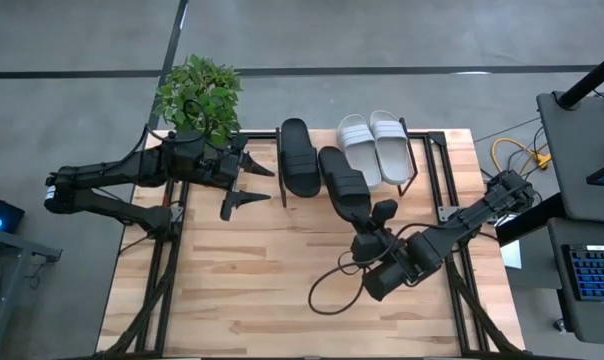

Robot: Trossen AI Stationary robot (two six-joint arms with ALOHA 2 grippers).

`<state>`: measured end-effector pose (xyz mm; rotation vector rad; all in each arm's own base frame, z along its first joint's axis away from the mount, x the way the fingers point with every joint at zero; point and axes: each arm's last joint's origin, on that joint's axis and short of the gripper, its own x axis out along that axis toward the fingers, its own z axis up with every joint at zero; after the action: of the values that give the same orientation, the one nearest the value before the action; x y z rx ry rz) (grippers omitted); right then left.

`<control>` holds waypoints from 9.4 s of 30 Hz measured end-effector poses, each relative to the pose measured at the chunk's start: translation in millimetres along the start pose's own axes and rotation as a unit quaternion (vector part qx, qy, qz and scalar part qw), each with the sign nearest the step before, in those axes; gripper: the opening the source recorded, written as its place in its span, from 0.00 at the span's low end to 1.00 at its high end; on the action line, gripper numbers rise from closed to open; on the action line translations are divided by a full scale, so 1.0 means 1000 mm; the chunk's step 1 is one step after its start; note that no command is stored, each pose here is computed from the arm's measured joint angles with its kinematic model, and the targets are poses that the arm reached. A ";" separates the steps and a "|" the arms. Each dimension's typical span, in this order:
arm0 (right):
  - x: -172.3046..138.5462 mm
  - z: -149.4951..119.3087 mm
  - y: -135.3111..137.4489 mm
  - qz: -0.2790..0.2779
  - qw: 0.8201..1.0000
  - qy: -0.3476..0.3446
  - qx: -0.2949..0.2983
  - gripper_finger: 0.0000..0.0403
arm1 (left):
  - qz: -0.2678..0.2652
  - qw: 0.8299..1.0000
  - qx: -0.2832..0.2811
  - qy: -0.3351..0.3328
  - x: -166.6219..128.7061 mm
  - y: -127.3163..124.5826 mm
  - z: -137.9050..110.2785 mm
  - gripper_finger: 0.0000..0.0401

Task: Pick and place slides into the shelf
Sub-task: Put the black slide on the shelf

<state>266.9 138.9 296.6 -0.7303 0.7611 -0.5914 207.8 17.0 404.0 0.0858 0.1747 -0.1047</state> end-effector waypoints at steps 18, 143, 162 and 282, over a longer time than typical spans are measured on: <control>0.028 0.008 0.022 -0.003 0.996 0.037 -0.082 0.10 | 0.000 1.000 -0.002 0.000 0.000 0.000 0.000 0.59; 0.067 0.019 -0.019 -0.088 0.989 0.083 0.082 0.10 | -0.020 0.999 -0.024 0.038 0.000 -0.002 -0.008 0.59; 0.064 0.025 -0.016 -0.088 0.989 0.062 0.102 0.10 | -0.020 0.999 -0.024 0.038 0.000 -0.002 -0.008 0.59; 0.093 -0.015 0.019 0.035 0.990 0.136 -0.008 0.09 | -0.035 0.998 -0.025 0.039 0.001 -0.005 -0.008 0.59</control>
<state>313.5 79.5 237.6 -0.6417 1.0416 -0.6298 206.8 13.2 395.2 0.0337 0.2586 -0.1663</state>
